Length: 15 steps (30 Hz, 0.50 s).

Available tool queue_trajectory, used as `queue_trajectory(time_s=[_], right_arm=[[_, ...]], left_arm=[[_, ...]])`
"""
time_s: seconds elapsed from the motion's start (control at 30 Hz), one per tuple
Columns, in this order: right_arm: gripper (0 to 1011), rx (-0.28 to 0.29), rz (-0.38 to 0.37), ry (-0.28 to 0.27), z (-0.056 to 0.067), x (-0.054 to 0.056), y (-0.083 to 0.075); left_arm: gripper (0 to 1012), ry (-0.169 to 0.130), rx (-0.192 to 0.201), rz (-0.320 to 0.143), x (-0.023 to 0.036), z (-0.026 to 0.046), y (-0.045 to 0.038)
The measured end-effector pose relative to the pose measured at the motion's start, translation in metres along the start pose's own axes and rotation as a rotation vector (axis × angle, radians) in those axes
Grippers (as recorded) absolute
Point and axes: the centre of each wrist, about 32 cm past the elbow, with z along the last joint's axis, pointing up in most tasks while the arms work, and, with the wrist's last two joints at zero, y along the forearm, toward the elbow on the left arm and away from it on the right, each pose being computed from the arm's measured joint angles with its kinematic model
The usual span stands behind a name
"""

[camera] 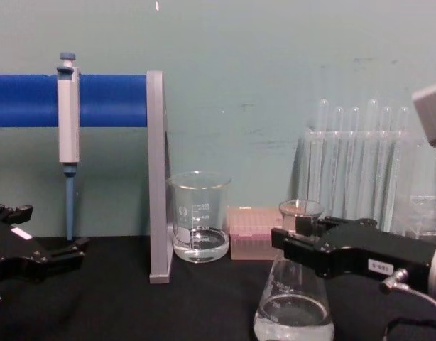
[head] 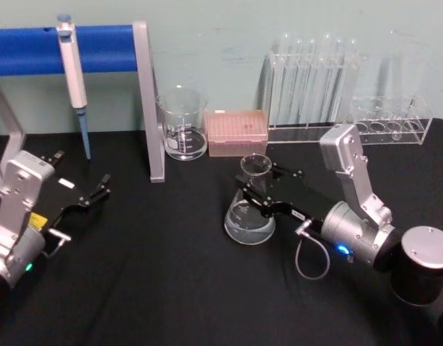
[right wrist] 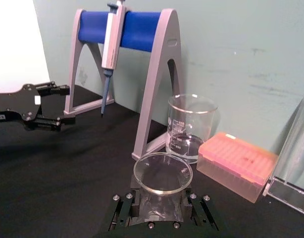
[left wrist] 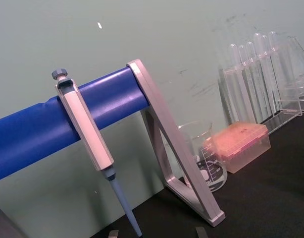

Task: Grasp the erlenmeyer flask with one hand, shake it three times, then place it back.

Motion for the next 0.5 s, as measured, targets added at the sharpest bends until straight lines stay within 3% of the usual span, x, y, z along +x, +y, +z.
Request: queue_trajectory(time_s=[0.2, 0.5], right_arm=[[450, 0.023, -0.001, -0.001, 0.008, 0.000, -0.005], [450, 0.065, -0.007, 0.007, 0.039, 0.001, -0.016]], left_arm=[[1001, 0.000, 0.000, 0.000, 0.0000, 0.0000, 0.0000], [1001, 0.000, 0.000, 0.000, 0.0000, 0.0000, 0.0000]])
